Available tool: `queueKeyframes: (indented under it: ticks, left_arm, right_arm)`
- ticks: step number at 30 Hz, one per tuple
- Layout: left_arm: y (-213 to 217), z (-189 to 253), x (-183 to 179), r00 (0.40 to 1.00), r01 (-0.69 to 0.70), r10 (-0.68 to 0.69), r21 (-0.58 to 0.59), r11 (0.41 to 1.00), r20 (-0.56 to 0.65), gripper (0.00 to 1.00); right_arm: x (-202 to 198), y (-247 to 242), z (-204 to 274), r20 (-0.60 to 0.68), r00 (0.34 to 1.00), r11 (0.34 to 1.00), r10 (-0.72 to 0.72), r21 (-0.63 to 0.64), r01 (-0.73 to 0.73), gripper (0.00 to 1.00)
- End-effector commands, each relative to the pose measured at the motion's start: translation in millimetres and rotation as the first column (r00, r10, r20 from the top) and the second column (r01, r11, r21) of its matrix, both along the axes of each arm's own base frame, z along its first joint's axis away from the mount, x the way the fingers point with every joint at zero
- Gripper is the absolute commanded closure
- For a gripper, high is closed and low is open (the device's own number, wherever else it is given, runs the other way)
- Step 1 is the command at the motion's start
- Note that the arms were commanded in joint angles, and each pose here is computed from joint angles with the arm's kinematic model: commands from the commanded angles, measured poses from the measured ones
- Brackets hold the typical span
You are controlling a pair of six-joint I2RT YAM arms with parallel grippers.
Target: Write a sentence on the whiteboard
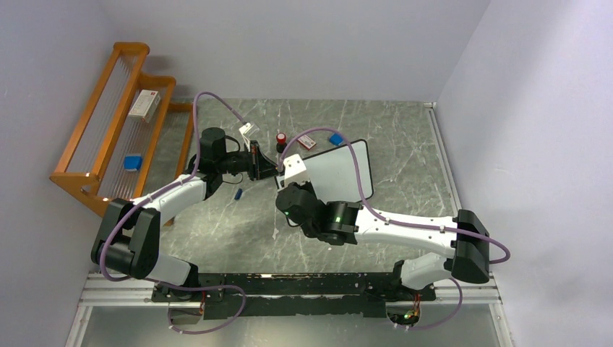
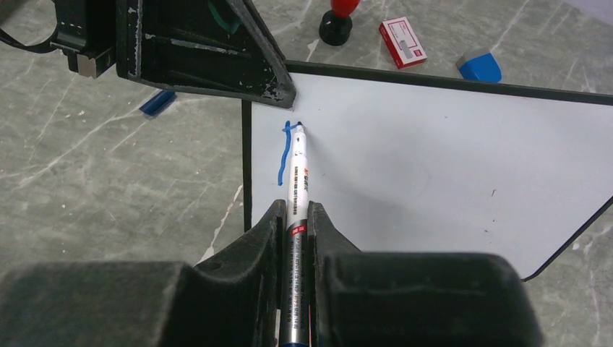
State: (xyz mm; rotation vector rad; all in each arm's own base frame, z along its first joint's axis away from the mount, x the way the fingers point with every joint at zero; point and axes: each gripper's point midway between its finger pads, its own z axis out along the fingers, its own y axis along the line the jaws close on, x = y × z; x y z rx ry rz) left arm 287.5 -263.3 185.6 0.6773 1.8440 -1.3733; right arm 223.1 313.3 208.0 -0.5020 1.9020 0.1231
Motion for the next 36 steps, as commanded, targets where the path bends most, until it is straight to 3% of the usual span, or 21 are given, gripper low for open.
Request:
queueKeyframes:
  ticks: [1, 15, 36]
  left_arm:
    - [-2, 0, -4, 1.0, 0.024, -0.024, -0.008, 1.0, -0.001, 0.95]
    - [-2, -2, -3, 1.0, 0.02, -0.02, -0.006, 1.0, -0.005, 0.95]
    - [-2, -2, -3, 1.0, 0.018, -0.018, -0.009, 1.0, -0.007, 0.95]
  right_arm:
    - [5, -1, 5, 0.028, 0.999, 0.999, -0.041, 0.031, 0.04, 1.0]
    - [2, -12, -4, 0.002, 0.997, 0.997, -0.076, -0.001, 0.076, 1.0]
    - [-5, -1, -17, -0.059, 0.998, 1.0, -0.018, -0.009, 0.017, 1.0]
